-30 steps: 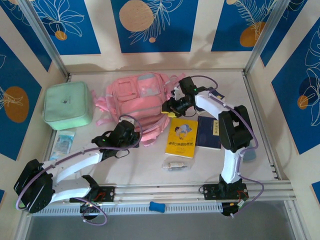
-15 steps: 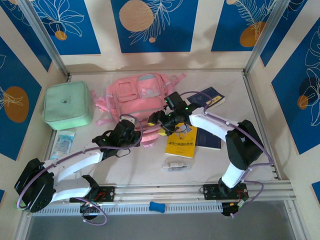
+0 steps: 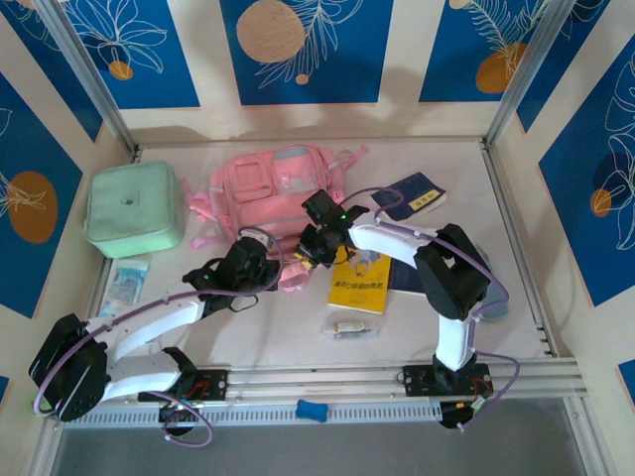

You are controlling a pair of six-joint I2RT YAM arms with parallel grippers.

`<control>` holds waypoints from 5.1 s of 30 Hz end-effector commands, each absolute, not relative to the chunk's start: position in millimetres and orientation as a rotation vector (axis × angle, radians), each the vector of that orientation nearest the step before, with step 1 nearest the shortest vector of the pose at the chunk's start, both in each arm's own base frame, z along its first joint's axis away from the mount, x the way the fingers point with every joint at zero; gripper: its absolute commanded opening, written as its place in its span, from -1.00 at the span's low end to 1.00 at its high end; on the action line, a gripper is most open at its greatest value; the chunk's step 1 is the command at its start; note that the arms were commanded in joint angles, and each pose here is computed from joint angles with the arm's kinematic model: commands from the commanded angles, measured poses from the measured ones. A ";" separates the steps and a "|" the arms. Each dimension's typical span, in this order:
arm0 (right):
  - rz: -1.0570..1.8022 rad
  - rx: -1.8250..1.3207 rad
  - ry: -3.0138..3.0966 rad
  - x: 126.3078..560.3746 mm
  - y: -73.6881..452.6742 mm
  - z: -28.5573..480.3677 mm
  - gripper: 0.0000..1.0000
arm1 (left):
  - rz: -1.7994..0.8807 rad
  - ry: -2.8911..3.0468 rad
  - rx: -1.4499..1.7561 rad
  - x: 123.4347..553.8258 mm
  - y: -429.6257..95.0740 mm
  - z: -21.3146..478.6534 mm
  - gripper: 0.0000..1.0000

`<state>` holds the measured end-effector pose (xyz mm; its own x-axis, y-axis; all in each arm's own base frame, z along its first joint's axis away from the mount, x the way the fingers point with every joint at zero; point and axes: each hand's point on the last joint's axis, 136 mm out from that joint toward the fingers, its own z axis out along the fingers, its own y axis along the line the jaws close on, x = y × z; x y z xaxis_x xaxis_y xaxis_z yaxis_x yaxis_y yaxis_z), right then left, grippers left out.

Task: Pack the student bag
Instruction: Unzip the student bag at the top-center of the table, then pick up the book from the center of the table.

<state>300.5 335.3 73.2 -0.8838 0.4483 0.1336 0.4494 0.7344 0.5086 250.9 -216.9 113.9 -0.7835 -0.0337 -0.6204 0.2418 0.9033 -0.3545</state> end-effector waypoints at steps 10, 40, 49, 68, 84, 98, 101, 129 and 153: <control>-1.026 -0.436 -3.118 312.9 299.3 123.3 -1.00 | -0.392 2.437 -0.056 248.7 -143.9 112.2 -1.00; -1.152 -0.264 -3.141 290.8 307.8 150.4 -1.00 | -0.273 2.373 -0.518 357.3 -41.4 95.8 -1.00; -1.148 -0.299 -3.173 295.6 316.2 144.0 -1.00 | -0.314 2.411 -0.495 367.3 -47.2 93.4 -1.00; -1.172 -0.312 -3.104 276.8 403.3 105.9 -0.68 | -0.202 2.453 -0.416 366.2 -38.6 136.6 -0.28; -0.748 -0.036 -3.274 214.9 269.5 116.4 0.23 | -0.734 2.449 -0.118 261.1 -165.2 151.8 0.01; -0.891 -0.385 -3.078 185.1 159.6 91.3 0.19 | -1.019 2.450 0.138 211.9 -318.3 129.9 0.13; -1.017 -0.452 -3.023 189.6 156.9 82.4 0.16 | -1.038 2.450 0.123 218.5 -337.2 119.1 0.13; -0.862 -0.449 -3.024 221.9 143.5 27.8 0.10 | -0.847 2.601 0.097 245.5 -372.4 33.1 0.07; -1.080 -0.263 -3.037 222.6 161.7 83.8 0.11 | -0.722 2.639 0.070 243.7 -352.5 14.4 -0.04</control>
